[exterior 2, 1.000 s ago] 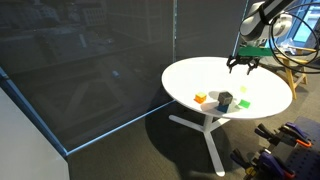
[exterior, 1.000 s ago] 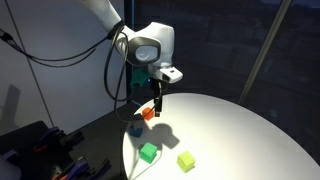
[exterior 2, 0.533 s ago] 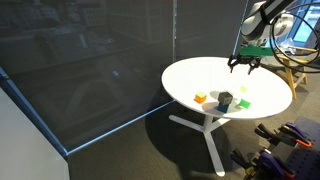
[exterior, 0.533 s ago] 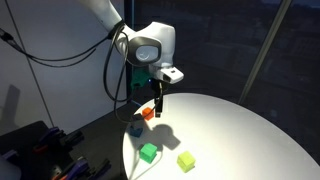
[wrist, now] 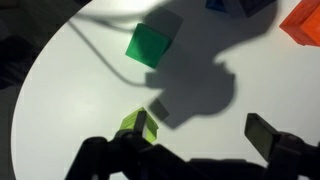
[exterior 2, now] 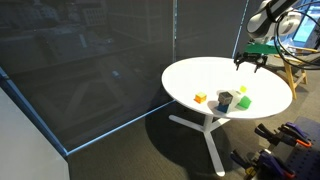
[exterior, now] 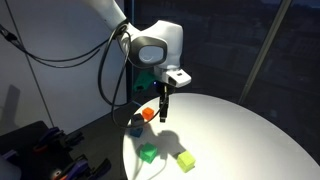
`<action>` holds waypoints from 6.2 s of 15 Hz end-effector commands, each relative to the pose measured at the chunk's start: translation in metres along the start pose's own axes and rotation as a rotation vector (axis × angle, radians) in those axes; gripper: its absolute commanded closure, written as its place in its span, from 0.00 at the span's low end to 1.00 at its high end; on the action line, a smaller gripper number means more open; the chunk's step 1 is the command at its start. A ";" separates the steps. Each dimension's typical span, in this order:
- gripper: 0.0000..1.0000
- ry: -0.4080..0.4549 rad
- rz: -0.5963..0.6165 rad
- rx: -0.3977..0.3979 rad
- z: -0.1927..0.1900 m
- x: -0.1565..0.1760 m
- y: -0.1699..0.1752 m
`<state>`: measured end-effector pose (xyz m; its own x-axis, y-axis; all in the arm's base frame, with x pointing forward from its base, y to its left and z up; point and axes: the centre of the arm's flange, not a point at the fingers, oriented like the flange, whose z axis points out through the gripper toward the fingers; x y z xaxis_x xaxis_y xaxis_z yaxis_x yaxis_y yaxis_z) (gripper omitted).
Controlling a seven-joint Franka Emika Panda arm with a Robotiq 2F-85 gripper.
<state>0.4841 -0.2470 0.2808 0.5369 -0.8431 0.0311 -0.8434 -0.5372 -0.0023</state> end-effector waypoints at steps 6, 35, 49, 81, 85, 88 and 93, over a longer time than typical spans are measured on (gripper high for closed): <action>0.00 -0.022 0.210 -0.004 -0.012 0.021 0.023; 0.00 -0.056 0.426 -0.058 0.051 0.018 0.035; 0.00 -0.069 0.403 -0.064 0.056 0.004 0.045; 0.00 -0.044 0.306 -0.062 0.139 -0.042 0.043; 0.00 -0.058 0.339 -0.057 0.144 -0.041 0.045; 0.00 -0.060 0.352 -0.054 0.146 -0.039 0.046; 0.00 -0.064 0.368 -0.055 0.149 -0.035 0.045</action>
<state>0.4260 -0.2393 0.1349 0.1951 -0.9806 -0.0192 -0.9780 -0.1960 0.0713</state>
